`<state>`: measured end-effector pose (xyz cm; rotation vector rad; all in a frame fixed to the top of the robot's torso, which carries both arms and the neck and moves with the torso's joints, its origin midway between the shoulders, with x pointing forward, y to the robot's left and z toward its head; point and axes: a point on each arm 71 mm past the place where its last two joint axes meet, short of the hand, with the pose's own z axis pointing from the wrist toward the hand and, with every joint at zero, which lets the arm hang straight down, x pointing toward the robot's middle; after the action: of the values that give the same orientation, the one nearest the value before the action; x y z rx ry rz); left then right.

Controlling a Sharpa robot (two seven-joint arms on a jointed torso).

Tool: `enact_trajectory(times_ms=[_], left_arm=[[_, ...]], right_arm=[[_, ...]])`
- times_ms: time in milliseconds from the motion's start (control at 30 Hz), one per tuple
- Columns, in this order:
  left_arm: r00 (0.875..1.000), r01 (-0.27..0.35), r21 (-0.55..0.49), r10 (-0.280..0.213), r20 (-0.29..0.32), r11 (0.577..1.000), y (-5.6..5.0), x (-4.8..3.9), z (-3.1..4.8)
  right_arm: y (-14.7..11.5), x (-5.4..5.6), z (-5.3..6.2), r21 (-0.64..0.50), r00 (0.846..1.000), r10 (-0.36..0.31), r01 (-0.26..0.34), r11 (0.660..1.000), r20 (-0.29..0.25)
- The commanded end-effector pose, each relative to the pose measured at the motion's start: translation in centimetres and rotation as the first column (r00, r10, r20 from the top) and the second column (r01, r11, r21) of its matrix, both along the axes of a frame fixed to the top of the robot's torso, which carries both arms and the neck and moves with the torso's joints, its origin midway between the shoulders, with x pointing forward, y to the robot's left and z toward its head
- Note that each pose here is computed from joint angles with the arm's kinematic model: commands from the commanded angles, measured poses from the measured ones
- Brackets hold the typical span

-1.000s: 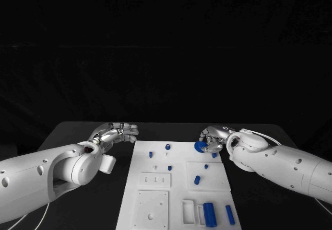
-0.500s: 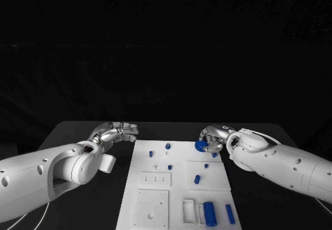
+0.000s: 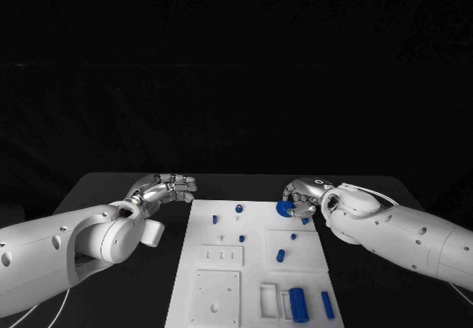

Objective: Assemble the parts on the task board

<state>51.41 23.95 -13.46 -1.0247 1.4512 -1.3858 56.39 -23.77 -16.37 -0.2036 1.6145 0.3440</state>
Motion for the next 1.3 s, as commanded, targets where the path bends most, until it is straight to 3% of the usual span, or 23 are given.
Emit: enact_trajectory(times_ms=[33, 367, 633, 800, 1033, 1300], left_arm=[[1.000, 0.011, -0.001, -0.011, 0.010, 1.000, -0.2, -0.01, 0.23], [1.000, 0.009, 0.000, -0.009, 0.011, 1.000, -0.1, 0.03, 0.22], [1.000, 0.006, 0.000, -0.006, 0.012, 1.000, -0.1, 0.04, 0.23], [1.000, 0.005, 0.000, -0.005, 0.013, 1.000, 0.0, 0.08, 0.23], [1.000, 0.006, 0.000, -0.006, 0.013, 1.000, -0.1, 0.06, 0.24], [1.000, 0.011, -0.001, -0.011, 0.013, 1.000, -0.3, -0.03, 0.24]], right_arm=[[0.5, -0.3, -0.5, -0.052, 1.000, 0.016, -0.015, 0.999, 0.015], [1.9, -1.0, 0.5, -0.080, 0.989, 0.056, -0.045, 0.996, 0.136], [3.2, -2.0, 1.4, -0.103, 0.969, 0.105, -0.084, 0.991, 0.222], [4.5, -2.9, 1.8, -0.098, 0.959, 0.141, -0.120, 0.988, 0.245], [7.3, -4.2, 2.5, -0.123, 0.931, 0.211, -0.182, 0.976, 0.298], [10.2, -4.9, 2.7, -0.140, 0.911, 0.261, -0.227, 0.964, 0.320]])
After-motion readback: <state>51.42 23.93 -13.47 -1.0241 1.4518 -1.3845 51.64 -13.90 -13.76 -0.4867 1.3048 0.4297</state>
